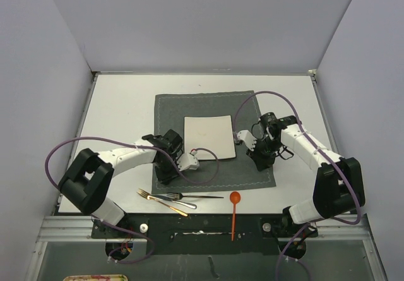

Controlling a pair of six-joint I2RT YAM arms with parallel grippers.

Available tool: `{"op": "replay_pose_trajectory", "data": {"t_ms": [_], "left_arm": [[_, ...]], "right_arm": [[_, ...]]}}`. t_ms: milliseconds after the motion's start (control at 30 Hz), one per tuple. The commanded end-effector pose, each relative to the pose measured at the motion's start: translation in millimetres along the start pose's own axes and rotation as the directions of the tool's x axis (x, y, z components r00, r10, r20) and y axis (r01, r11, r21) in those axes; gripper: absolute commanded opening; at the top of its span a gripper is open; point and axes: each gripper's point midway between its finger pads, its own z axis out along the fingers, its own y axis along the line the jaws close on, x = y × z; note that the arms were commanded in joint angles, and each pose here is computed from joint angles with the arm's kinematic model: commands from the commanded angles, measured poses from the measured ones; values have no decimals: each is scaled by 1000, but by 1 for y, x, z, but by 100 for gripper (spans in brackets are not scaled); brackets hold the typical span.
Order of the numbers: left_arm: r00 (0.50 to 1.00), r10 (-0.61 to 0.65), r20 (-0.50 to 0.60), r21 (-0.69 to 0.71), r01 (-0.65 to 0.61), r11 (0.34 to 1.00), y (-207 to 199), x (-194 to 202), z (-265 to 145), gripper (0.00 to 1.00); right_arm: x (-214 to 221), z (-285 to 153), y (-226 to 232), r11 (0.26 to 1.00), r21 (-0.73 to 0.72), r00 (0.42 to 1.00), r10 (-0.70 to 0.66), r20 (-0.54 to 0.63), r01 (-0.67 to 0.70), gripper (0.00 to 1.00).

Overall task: Set the dinner table for one person
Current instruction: Pick up the cup at the center of the board.

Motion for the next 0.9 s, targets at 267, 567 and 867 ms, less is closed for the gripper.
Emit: {"op": "replay_pose_trajectory", "data": {"t_ms": [267,567,867], "left_arm": [[986,-39,163,-212,74,974,27,-48,-88,43],[978,-164,126,-452,204,869,57,0,-121,51],[924,-296,242,-581,382,719,72,49,-179,59]], "right_arm": [[-18,-11,-20,994,90,997,-64,41,60,0],[-32,-9,-32,994,105,996,-41,73,33,0],[-92,-39,-39,997,76,965,-15,261,-5,6]]}}
